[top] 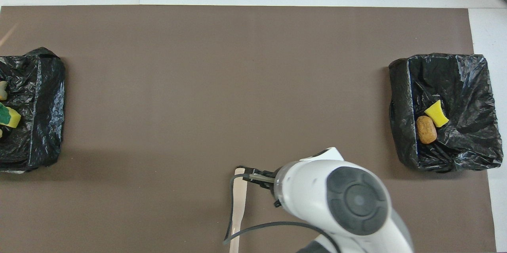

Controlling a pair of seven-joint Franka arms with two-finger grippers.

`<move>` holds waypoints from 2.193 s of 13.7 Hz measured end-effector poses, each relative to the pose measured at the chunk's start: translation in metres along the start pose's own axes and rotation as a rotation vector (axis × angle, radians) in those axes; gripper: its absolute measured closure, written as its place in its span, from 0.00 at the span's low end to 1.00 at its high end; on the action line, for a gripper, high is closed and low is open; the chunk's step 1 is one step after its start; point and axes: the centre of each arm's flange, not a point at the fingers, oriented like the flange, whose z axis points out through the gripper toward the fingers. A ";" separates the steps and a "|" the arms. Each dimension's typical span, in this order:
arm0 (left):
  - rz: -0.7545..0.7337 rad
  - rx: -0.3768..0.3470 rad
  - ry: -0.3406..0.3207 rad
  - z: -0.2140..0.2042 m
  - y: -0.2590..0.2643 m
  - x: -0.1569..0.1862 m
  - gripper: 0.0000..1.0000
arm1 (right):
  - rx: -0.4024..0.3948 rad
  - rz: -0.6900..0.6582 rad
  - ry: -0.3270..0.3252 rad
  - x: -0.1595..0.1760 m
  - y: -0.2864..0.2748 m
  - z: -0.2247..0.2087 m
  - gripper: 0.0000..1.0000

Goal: Sweep and dump trash in bin

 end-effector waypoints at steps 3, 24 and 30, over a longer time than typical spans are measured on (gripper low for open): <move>-0.025 0.036 0.069 -0.021 -0.001 0.007 0.68 | 0.008 -0.039 0.026 0.063 0.067 -0.071 0.00; -0.914 -0.424 0.860 -0.232 -0.035 0.254 0.68 | -0.214 -0.124 0.046 0.229 0.180 -0.175 0.00; -1.177 -0.543 0.897 -0.322 -0.054 0.382 0.68 | -0.229 -0.151 -0.016 0.212 0.198 -0.160 0.00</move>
